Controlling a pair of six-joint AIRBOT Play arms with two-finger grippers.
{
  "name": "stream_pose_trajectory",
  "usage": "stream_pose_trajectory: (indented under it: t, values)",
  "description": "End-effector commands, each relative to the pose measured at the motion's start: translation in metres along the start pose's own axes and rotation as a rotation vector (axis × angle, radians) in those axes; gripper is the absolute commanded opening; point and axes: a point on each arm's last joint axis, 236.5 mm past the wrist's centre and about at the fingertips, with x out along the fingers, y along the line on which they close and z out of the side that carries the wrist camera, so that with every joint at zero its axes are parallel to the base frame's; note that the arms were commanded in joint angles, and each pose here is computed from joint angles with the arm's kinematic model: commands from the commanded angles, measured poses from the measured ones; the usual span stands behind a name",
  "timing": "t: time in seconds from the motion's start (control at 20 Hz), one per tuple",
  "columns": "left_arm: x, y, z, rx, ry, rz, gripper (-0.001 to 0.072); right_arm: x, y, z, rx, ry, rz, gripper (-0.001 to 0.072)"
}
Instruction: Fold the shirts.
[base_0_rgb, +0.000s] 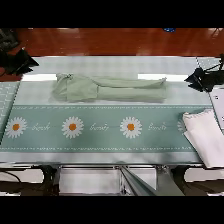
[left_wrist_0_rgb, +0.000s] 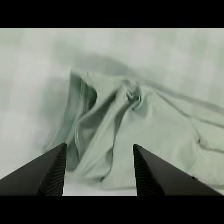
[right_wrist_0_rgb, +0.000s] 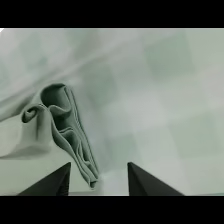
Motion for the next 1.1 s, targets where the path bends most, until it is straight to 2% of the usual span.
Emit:
stream_pose_trajectory:
  t: [0.0,0.25,0.45,0.75,0.8,0.85,0.9,0.95,1.05]
  values:
    - [-0.01,-0.015,-0.055,0.078,-0.073,0.007,0.0507,0.025,-0.002,-0.032,0.008,0.062,-0.006,0.0412]
    - [0.002,-0.047,-0.136,0.139,-0.009,-0.032,0.0507,0.067,0.02,-0.053,-0.035,0.112,-0.009,0.0416]
    - [0.006,-0.069,-0.14,0.175,-0.016,-0.064,0.0507,0.094,0.027,-0.048,0.025,0.127,0.047,0.0416]
    - [0.007,-0.082,-0.129,0.159,-0.071,-0.099,0.0507,0.14,0.06,-0.06,0.001,0.209,0.09,0.0415]
    - [0.007,-0.084,-0.129,0.153,-0.07,-0.106,0.0507,0.147,0.073,-0.061,-0.005,0.216,0.112,0.0396]
    - [0.008,-0.084,-0.129,0.149,-0.068,-0.109,0.0507,0.151,0.082,-0.063,-0.019,0.22,0.123,0.0307]
    - [0.009,-0.085,-0.13,0.15,-0.064,-0.109,0.0507,0.152,0.091,-0.064,-0.049,0.218,0.129,0.0136]
    - [0.01,-0.084,-0.131,0.149,-0.061,-0.109,0.0506,0.149,0.099,-0.063,-0.086,0.218,0.14,0.0024]
    - [0.011,-0.085,-0.131,0.15,-0.058,-0.109,0.0504,0.136,0.109,-0.061,-0.12,0.214,0.151,0.0024]
